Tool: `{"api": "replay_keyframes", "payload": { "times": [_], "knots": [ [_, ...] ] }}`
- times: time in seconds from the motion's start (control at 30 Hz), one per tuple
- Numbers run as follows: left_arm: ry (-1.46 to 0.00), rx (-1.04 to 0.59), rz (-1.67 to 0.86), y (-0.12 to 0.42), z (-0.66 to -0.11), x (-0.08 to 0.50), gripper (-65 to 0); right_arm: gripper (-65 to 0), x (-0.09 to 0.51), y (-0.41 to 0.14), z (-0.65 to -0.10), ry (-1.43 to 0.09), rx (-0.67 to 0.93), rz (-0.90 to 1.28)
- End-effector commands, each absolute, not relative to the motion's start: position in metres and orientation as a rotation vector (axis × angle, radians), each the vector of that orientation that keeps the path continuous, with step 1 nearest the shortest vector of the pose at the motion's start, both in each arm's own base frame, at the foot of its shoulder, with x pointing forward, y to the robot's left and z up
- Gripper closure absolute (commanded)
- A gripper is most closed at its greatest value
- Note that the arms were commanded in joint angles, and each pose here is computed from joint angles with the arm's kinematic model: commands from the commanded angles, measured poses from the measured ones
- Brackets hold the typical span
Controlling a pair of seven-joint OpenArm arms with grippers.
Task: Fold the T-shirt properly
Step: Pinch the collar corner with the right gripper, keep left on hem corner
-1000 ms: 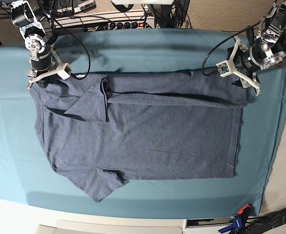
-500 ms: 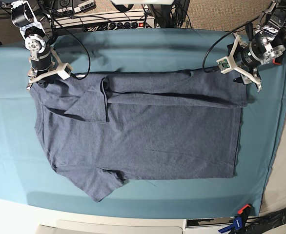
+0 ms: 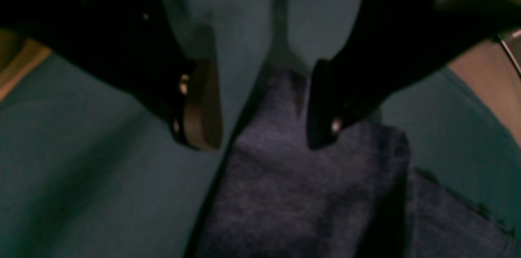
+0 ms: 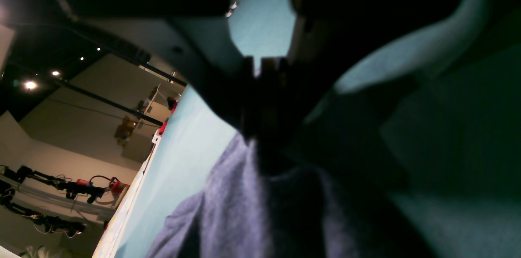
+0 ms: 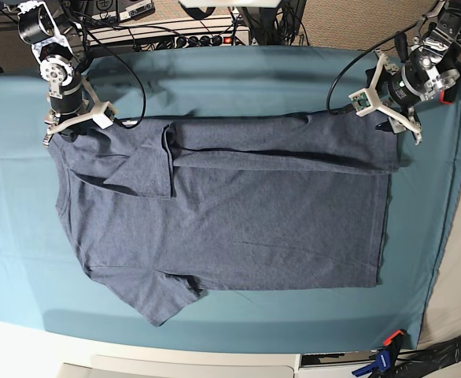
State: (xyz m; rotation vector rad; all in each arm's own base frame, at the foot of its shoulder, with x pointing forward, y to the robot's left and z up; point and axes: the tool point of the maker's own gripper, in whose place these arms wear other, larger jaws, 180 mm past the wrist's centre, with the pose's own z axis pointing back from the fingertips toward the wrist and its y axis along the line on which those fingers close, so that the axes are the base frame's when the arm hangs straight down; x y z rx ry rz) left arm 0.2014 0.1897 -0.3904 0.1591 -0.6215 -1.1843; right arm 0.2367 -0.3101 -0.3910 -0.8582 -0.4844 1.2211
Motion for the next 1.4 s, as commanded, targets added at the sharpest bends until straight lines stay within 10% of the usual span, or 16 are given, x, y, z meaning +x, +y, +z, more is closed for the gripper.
{"api": "replay_keyframes", "payload": {
  "times": [0.0, 1.37],
  "knots": [
    [-0.642, 0.173, -1.191, 0.191, -0.385, 0.206, -35.0, 0.0, 0.237, -0.311, -0.390, -0.484, -0.857, 1.230],
    [-0.611, 0.244, -1.152, 0.218, -0.403, 0.208, -24.8, 0.0, 0.249, -0.310, -0.382, -0.512, -0.872, 1.212]
  ]
}}
